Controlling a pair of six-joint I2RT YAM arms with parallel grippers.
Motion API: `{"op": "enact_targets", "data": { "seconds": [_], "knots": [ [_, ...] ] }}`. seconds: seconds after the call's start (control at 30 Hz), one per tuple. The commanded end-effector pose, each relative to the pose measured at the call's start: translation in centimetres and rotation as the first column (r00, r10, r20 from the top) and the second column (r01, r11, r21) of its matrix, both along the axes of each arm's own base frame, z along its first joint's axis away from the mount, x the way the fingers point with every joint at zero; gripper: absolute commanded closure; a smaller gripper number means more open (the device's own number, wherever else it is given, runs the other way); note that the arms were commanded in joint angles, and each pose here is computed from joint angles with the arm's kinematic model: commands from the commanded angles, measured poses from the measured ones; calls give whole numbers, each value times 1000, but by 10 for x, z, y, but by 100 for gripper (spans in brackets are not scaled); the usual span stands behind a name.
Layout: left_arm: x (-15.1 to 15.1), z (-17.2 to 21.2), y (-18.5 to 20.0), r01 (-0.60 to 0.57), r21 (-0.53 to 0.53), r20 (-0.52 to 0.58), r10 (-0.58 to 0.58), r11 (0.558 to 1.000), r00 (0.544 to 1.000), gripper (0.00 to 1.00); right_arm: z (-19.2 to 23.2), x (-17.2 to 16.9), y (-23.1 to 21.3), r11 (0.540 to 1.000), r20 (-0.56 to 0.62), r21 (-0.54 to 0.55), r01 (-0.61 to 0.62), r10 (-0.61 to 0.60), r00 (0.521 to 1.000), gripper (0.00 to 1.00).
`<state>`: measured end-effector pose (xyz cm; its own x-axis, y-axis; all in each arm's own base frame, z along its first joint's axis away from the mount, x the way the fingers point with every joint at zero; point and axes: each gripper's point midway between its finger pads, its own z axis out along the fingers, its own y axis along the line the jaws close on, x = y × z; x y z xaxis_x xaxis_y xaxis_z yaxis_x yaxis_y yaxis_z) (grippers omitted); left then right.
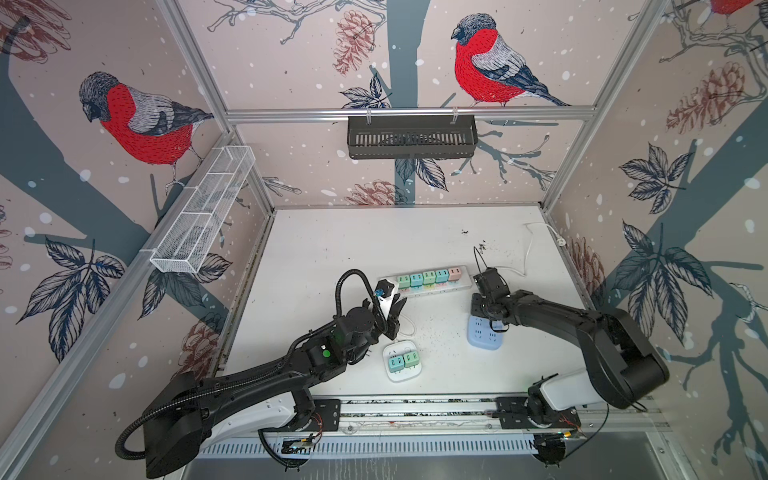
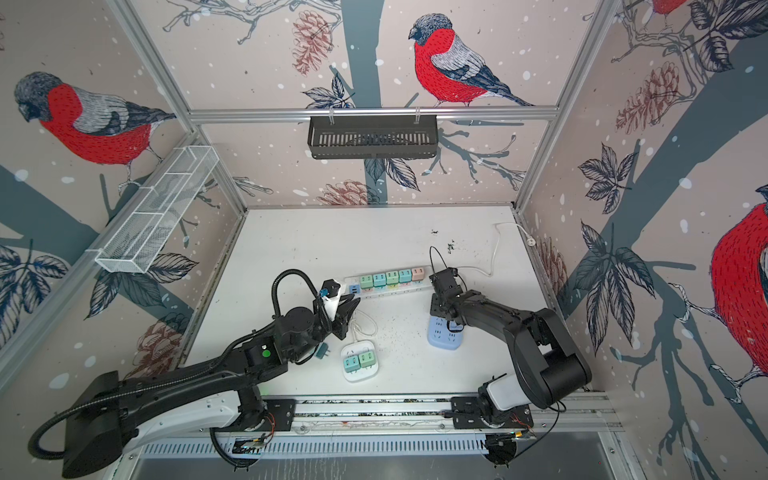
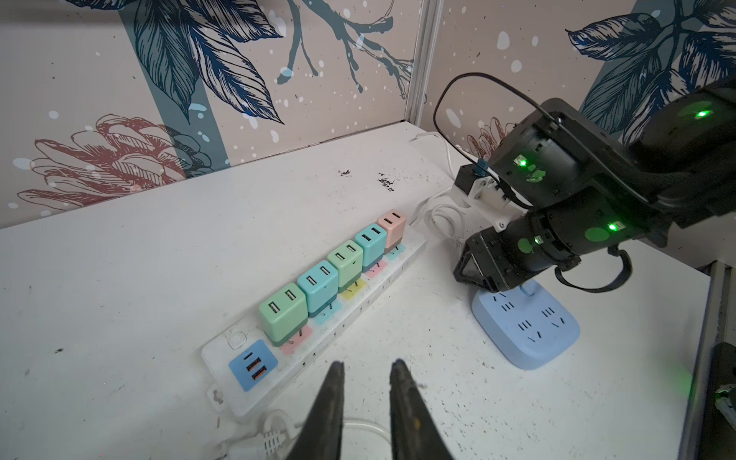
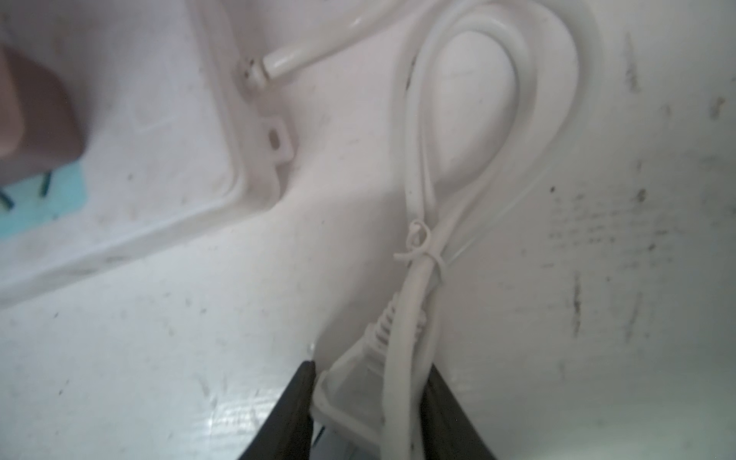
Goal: Insert the plug
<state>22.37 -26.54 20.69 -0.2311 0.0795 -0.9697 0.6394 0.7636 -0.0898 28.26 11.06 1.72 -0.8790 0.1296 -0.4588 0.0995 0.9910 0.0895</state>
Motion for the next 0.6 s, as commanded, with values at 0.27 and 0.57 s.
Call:
{"op": "enact_targets", "data": {
  "seconds": [0.27,0.57],
  "knots": [
    [1,12,-2,0,-47,11,1,999,1000,77,-7,-69,40,995,-80,52,-86,90,993,62],
    [1,12,-1,-1,-43,12,2,999,1000,77,-15,-87,109,944,-71,22,-330,331,941,68]
  ]
}}
